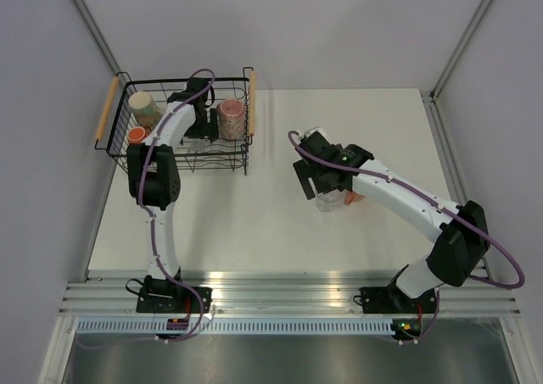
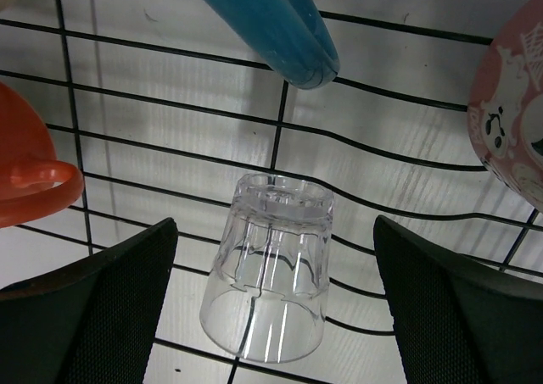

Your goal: Unload the cups from the dish rack

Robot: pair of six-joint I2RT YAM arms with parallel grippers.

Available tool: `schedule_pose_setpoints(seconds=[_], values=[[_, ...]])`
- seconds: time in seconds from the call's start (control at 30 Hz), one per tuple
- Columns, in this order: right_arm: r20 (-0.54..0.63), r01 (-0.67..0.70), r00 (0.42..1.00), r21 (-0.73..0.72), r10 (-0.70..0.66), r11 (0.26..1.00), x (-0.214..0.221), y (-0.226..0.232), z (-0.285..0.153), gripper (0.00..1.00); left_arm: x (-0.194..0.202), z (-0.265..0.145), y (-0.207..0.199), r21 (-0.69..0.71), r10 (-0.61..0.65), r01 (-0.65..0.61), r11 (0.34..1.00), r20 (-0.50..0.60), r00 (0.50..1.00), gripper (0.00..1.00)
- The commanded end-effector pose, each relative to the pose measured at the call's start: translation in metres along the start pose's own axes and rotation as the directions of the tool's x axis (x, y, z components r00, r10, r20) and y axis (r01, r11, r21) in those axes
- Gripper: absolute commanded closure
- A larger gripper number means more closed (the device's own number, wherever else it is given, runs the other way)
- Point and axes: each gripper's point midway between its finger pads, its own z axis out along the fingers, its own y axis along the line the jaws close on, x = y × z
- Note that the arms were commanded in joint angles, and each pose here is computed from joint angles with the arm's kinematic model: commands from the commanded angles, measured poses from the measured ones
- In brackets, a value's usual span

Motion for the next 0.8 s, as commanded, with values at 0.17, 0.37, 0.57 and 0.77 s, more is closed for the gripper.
schedule_pose_setpoints(seconds=[0.17, 0.37, 0.57, 0.77], values=[[0.012, -0.013, 1.000, 0.031, 0.013, 0.999, 0.004, -0.008, -0.005, 0.10, 0.006, 0.004, -0.010, 0.059, 0.072, -0.070, 0.996, -0.040, 0.997, 0.05], [0.006, -0.011, 1.000, 0.025, 0.011, 1.000, 0.010, -0.006, 0.000, 0.21, 0.013, 0.004, -0.010, 0.047, 0.073, -0.071, 0.996, -0.054, 0.996, 0.18], [0.004, -0.012, 1.000, 0.021, 0.012, 1.000, 0.013, -0.005, 0.002, 0.23, 0.025, 0.010, -0.004, 0.001, 0.080, -0.080, 0.997, -0.085, 0.993, 0.22], [0.004, -0.007, 1.000, 0.030, 0.007, 1.000, 0.014, -0.008, 0.000, 0.30, 0.035, 0.017, 0.003, -0.044, 0.084, -0.089, 0.995, -0.113, 0.990, 0.21]])
